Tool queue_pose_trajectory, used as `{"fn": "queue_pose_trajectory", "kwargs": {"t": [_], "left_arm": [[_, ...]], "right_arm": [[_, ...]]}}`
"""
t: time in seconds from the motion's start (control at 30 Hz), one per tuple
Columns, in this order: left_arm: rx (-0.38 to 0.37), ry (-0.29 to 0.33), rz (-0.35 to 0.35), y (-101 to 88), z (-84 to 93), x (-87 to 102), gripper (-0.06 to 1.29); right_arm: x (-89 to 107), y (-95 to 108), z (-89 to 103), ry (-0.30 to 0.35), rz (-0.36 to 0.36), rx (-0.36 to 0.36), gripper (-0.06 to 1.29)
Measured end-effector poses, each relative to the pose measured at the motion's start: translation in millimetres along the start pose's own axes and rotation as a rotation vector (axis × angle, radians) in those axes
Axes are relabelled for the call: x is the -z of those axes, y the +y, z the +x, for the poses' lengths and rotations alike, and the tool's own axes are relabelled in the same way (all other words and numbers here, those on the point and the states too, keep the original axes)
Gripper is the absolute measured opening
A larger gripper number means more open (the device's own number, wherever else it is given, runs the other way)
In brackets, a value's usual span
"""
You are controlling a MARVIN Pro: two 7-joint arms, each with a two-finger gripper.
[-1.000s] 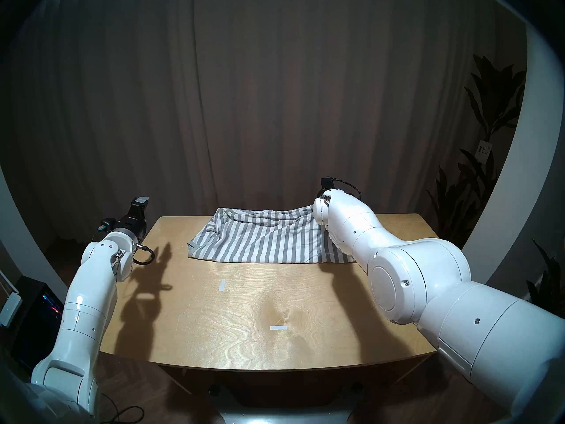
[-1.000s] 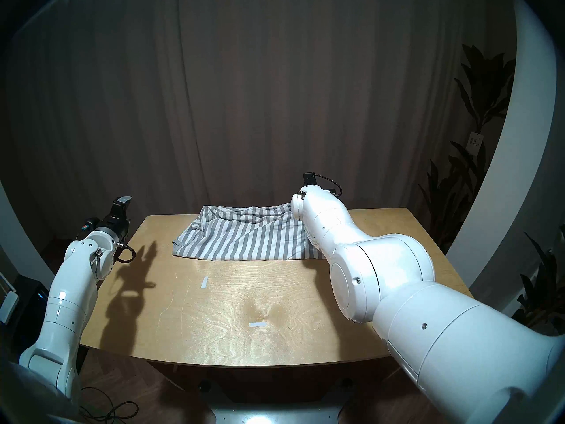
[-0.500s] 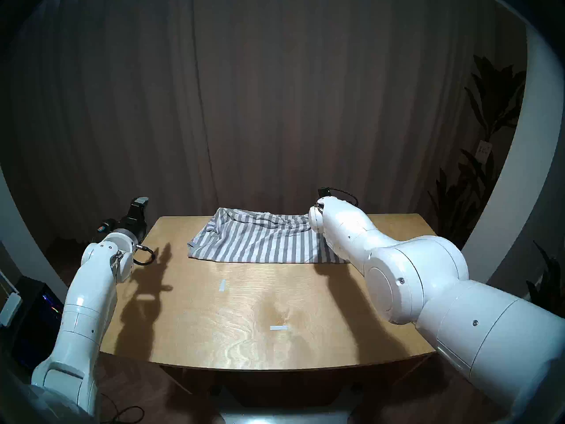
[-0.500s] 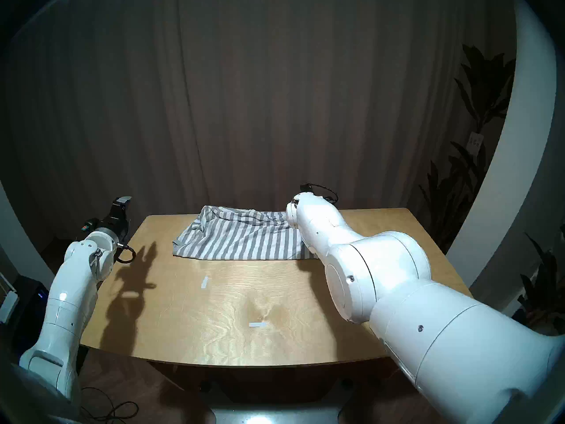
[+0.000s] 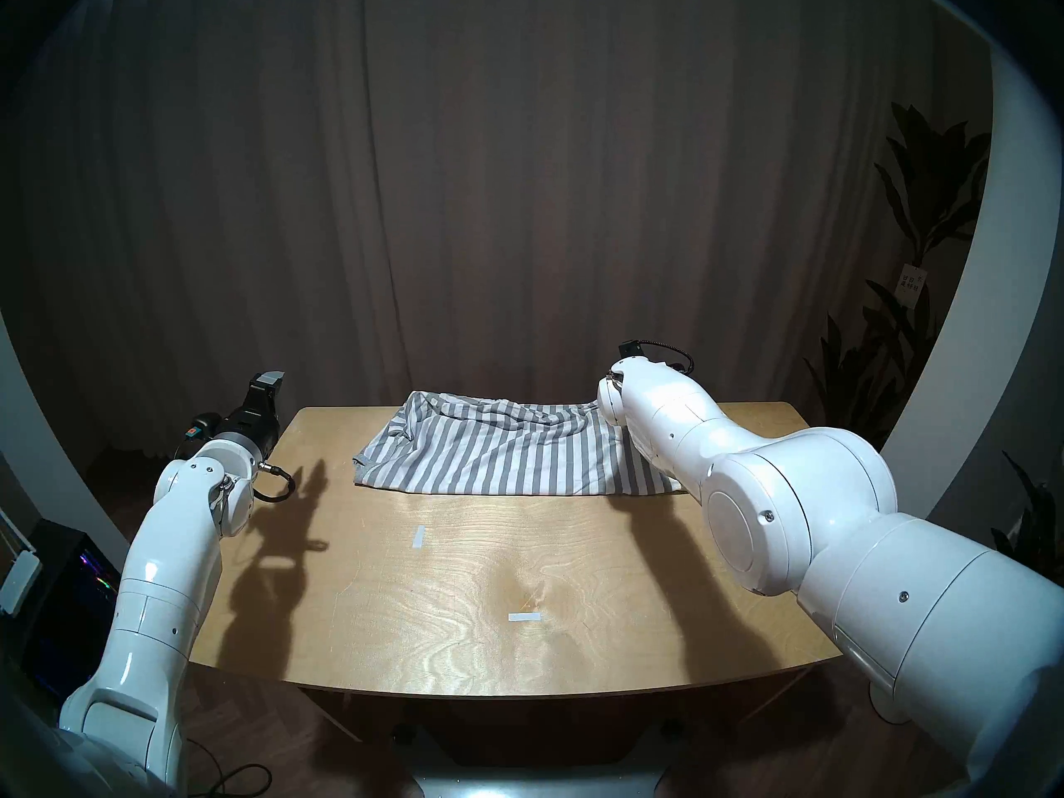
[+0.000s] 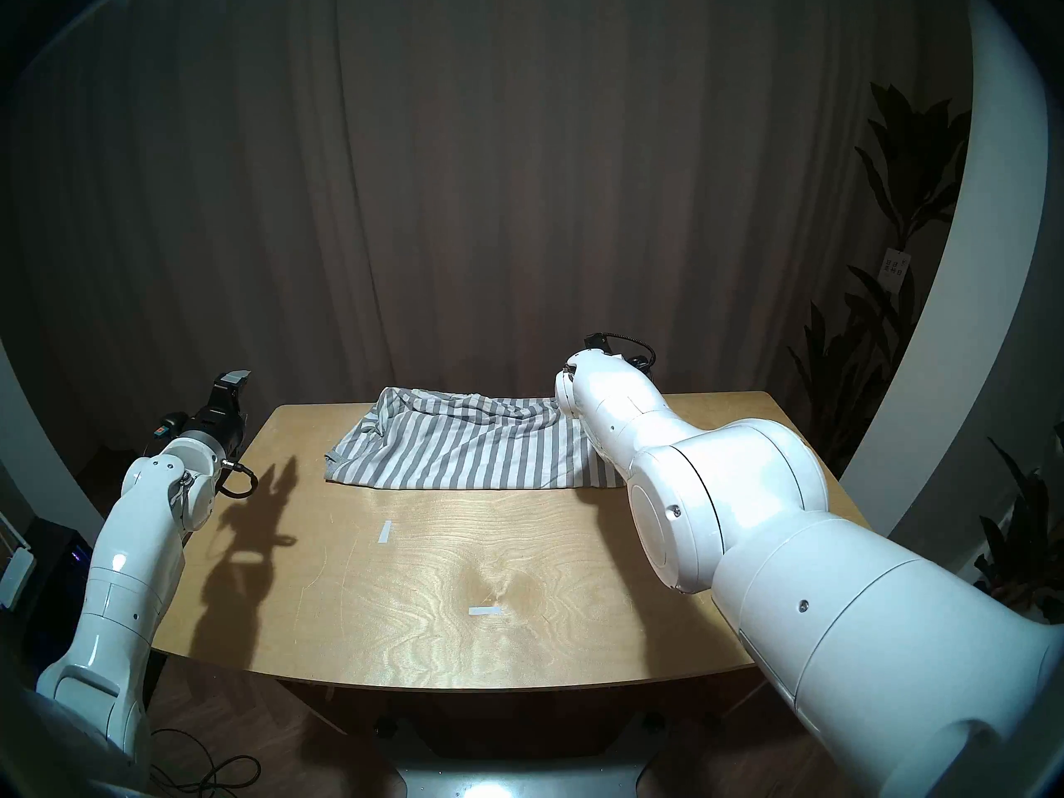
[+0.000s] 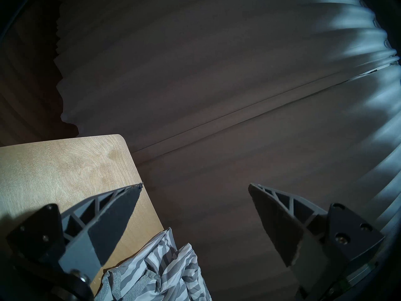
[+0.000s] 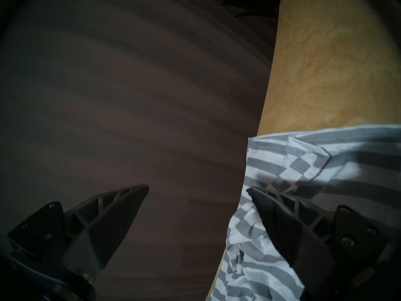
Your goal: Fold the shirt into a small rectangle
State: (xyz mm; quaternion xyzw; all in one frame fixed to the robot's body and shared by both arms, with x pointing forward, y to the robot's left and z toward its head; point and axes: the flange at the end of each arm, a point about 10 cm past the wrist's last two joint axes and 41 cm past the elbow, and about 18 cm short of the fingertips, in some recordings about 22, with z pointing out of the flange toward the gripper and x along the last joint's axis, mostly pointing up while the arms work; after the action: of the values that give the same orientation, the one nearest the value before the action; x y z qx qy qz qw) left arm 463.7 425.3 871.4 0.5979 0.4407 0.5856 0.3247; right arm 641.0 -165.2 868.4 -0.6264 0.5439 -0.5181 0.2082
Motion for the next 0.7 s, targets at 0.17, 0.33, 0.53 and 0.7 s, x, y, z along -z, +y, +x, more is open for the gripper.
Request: {"fn": "queue_pose_trajectory", "kwargs": {"t": [0.17, 0.33, 0.53, 0.7], "left_arm": [[-0.027, -0.062, 0.000, 7.7, -17.9, 8.3, 1.25], [-0.018, -0.110, 0.020, 13.3, -29.1, 18.8, 1.25], [0.039, -0.135, 0.031, 16.2, -36.6, 31.7, 1.25], [0.082, -0.172, 0.044, 14.6, -50.2, 43.2, 1.25]], "right_arm": [[-2.4, 15, 6.8, 0.077, 0.013, 0.064, 1.25], [-4.6, 40, 9.3, 0.122, 0.009, 0.075, 1.25], [-5.3, 53, 11.2, 0.147, 0.025, 0.058, 1.25], [-7.1, 43, 23.0, 0.183, 0.076, 0.030, 1.25]]}}
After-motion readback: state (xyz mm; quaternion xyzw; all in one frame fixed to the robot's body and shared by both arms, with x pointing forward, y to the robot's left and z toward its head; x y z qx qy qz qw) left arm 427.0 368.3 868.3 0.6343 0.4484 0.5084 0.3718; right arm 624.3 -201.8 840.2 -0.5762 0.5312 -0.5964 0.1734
